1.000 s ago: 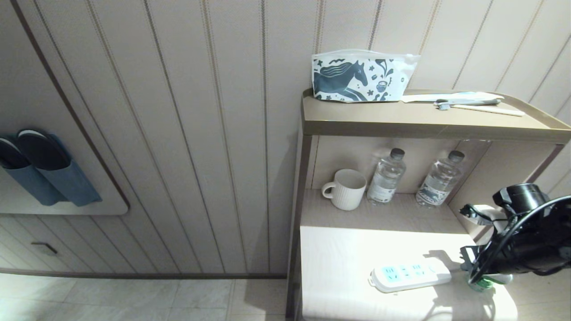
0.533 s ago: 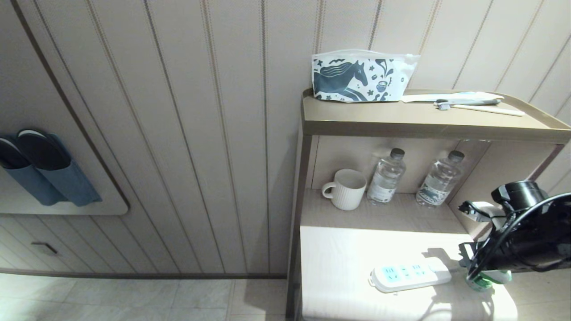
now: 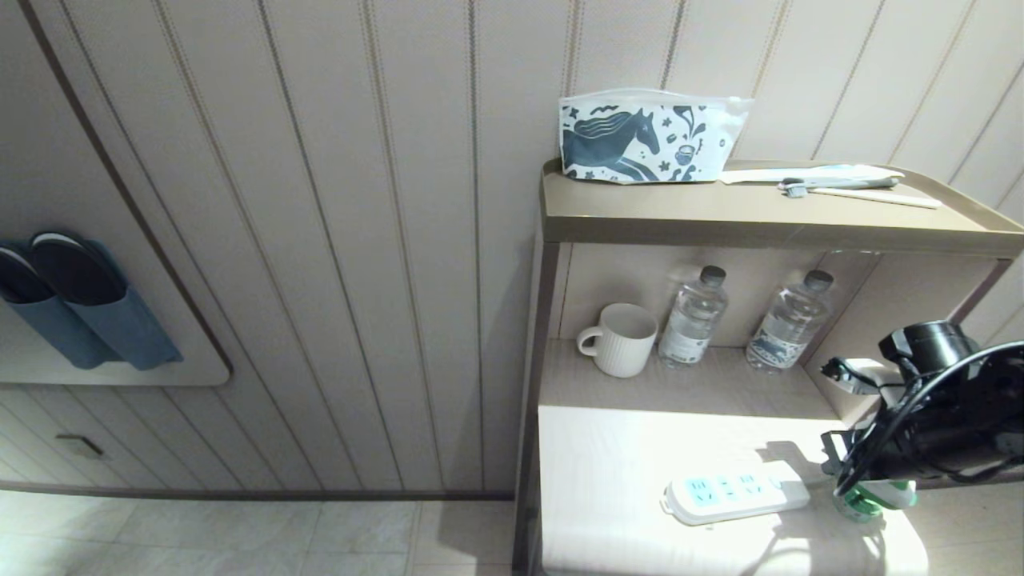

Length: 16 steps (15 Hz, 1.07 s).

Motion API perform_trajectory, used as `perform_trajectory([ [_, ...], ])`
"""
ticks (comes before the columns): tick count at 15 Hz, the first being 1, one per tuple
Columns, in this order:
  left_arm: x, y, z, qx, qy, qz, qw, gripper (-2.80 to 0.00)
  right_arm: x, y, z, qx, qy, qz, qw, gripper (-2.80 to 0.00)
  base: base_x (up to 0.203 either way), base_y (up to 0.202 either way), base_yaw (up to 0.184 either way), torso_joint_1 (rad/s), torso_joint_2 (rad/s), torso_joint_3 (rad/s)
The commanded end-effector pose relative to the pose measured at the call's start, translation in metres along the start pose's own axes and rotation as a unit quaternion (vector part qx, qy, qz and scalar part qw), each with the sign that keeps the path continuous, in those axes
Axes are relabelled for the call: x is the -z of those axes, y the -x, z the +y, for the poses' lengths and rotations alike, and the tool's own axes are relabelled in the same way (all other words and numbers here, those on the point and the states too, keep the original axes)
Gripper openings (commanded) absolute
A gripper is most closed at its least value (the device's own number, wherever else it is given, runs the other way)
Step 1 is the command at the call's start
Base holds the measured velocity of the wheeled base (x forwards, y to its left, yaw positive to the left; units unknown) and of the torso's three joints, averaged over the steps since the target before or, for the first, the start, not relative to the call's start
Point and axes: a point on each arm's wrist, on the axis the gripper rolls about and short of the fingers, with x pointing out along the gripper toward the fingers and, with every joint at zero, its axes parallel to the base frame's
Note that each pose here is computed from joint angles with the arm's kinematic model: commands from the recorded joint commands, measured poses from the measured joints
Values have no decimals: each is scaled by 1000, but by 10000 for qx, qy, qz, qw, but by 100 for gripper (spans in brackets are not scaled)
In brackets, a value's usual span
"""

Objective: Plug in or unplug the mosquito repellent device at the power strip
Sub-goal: Pick up the mosquito repellent liquid

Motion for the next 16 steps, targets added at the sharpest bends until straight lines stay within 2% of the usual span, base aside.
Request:
perform_trajectory([
  [1, 0, 0, 0, 0, 0, -6, 10000, -280, -1, 0, -1, 3, 1, -20, 10000, -280, 0, 0, 0, 0, 0, 0],
  [16, 0, 0, 0, 0, 0, -6, 10000, -280, -12, -1, -4, 50, 2, -141, 9999, -280, 0, 0, 0, 0, 0, 0],
])
